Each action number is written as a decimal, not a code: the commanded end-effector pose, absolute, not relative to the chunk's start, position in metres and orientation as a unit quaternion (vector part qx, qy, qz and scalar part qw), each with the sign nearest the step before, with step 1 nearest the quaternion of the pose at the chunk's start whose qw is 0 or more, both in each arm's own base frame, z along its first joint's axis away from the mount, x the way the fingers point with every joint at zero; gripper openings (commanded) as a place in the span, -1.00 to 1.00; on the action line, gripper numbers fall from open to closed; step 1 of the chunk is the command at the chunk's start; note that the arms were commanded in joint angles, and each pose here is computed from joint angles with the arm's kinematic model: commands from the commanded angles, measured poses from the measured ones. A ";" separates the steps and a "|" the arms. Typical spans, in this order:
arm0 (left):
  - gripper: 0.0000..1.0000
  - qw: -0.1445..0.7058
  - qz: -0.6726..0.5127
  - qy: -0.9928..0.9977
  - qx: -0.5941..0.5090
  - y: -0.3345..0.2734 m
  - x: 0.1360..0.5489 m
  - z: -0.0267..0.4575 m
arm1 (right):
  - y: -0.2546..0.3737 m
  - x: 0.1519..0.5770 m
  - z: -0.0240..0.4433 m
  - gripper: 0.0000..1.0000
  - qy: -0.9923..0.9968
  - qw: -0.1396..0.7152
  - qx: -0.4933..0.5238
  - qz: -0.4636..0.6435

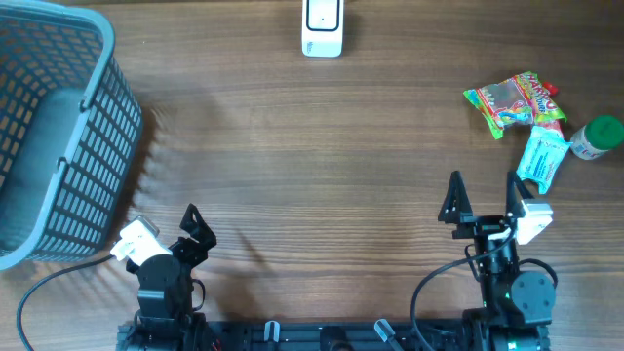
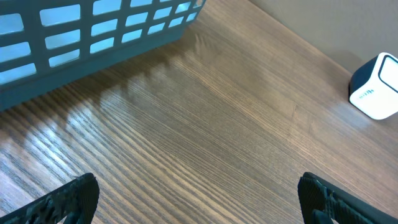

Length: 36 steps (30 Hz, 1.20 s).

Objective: Scan the item barcode

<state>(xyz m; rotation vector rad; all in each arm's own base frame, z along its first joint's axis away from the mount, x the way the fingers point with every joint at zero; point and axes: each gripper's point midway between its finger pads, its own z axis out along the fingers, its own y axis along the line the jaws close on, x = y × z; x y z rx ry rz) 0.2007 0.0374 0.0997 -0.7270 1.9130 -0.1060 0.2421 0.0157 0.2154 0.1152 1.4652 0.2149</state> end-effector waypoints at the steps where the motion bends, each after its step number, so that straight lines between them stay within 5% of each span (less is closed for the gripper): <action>1: 1.00 0.522 -0.046 0.795 -0.307 0.038 0.201 0.101 | 0.004 0.245 0.198 1.00 0.676 0.730 0.065 0.069; 36: 1.00 0.522 -0.046 0.795 -0.307 0.038 0.201 0.101 | -0.005 0.247 0.178 1.00 0.700 0.711 0.058 0.036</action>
